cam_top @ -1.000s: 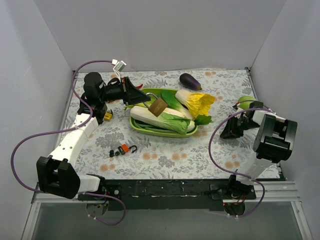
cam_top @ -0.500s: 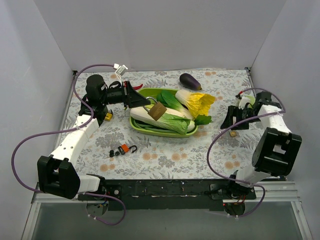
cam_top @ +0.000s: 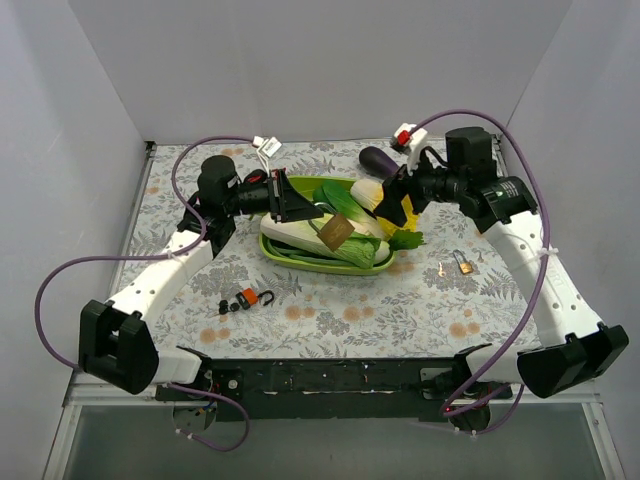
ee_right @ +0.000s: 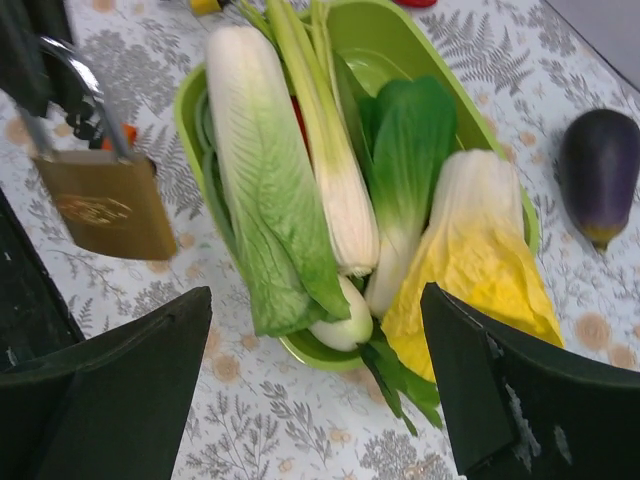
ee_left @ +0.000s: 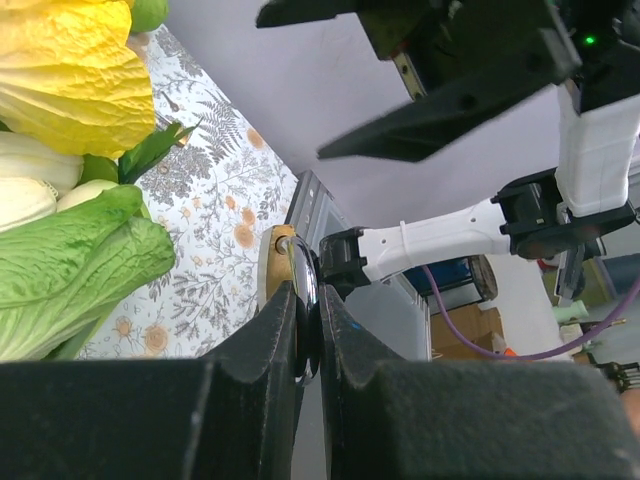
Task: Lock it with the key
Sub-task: Place the lock at the center of the board.
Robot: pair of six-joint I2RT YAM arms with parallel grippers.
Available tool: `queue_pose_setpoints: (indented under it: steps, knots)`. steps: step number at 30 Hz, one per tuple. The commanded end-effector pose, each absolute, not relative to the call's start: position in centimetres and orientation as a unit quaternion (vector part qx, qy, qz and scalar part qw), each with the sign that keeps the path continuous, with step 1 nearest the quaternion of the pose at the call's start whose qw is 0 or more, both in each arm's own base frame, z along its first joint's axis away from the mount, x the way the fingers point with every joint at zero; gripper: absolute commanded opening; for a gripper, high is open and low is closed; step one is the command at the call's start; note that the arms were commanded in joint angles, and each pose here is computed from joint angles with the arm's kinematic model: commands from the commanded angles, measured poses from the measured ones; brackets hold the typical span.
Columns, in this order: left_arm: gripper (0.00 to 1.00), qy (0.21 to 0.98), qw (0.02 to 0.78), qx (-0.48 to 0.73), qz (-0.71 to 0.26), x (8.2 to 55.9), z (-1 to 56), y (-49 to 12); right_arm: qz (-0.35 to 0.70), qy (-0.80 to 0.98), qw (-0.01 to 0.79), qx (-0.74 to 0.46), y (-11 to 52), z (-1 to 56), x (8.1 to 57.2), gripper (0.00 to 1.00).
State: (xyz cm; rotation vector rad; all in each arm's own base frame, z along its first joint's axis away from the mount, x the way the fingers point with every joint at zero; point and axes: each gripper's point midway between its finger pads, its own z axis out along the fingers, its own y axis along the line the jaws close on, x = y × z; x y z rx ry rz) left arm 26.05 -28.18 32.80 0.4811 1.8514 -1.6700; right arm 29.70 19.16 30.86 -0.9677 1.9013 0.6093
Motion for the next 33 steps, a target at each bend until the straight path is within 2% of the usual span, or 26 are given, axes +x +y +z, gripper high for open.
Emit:
queue_pose_setpoints:
  steps: [1,8,16,19,20,24,28,33]
  knots:
    - [0.00,0.660,0.342,0.189,-0.642,27.1,36.5,-28.7,0.271,0.733,0.472,-0.409,22.7,34.1,29.3,0.93]
    - [0.00,0.637,0.330,0.212,-0.664,26.1,37.3,-29.4,0.329,0.702,0.434,-0.459,27.1,33.6,26.0,0.95]
    - [0.00,0.596,0.312,0.300,-0.676,22.5,37.0,-29.0,0.421,0.664,0.379,-0.487,27.5,34.1,22.5,0.98]
    - [0.00,0.590,0.317,0.321,-0.670,21.9,37.0,-28.8,0.442,0.656,0.362,-0.493,27.3,34.1,21.4,0.95]
    - [0.00,0.590,0.318,0.322,-0.668,21.9,37.1,-28.8,0.455,0.651,0.352,-0.496,27.4,34.0,20.9,0.91]
    - [0.00,0.584,0.321,0.320,-0.674,21.9,37.5,-28.8,0.504,0.643,0.308,-0.488,27.7,33.6,19.0,0.89]
    - [0.00,0.577,0.313,0.326,-0.680,21.4,38.0,-29.2,0.520,0.642,0.299,-0.478,27.9,33.2,18.7,0.87]
    - [0.00,0.571,0.310,0.329,-0.685,21.1,38.4,-29.5,0.532,0.646,0.283,-0.469,28.2,32.4,18.8,0.79]
